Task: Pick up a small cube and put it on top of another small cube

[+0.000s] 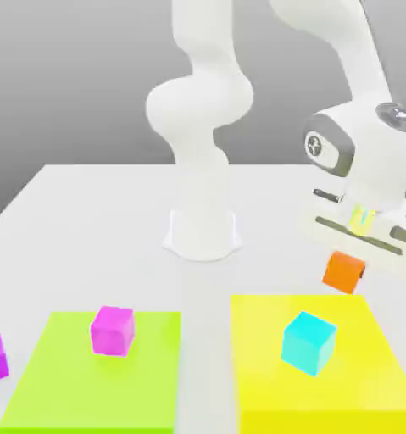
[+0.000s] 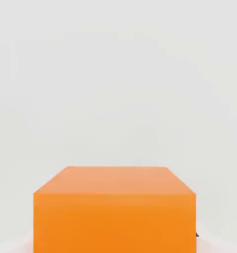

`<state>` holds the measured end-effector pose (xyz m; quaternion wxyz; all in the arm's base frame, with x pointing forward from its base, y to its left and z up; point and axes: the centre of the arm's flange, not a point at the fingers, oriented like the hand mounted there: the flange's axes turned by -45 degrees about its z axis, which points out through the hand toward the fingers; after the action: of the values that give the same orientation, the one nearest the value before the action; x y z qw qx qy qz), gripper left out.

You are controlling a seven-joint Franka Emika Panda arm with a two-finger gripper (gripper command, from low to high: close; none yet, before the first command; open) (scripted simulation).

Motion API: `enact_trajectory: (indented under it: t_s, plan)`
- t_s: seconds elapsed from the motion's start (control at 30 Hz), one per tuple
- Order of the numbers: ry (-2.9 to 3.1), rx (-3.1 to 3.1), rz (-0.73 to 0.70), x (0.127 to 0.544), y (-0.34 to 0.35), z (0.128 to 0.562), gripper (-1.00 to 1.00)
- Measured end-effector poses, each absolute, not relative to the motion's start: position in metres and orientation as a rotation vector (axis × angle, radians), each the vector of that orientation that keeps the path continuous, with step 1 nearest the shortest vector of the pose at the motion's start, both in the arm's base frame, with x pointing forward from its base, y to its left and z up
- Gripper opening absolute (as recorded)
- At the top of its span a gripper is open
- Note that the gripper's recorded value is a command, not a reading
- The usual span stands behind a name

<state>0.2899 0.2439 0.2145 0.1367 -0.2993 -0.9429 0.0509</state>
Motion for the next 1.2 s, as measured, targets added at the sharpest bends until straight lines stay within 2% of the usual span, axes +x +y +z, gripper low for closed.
enact_trajectory:
  t_s: [0.13,0.3,0.57,0.77,1.0,1.2]
  plan:
    - [-2.658,-0.895,0.116,0.316,0.224,0.229,-1.0]
    - [-2.648,-1.127,0.065,0.368,0.147,0.254,-1.0]
    - [-2.64,-1.425,0.012,0.406,0.028,0.295,-1.0]
    - [-2.611,-1.631,-0.004,0.406,-0.054,0.312,-1.0]
    - [-2.548,-1.849,-0.023,0.385,-0.14,0.32,-1.0]
    - [-2.563,-1.804,-0.012,0.382,-0.132,0.27,-1.0]
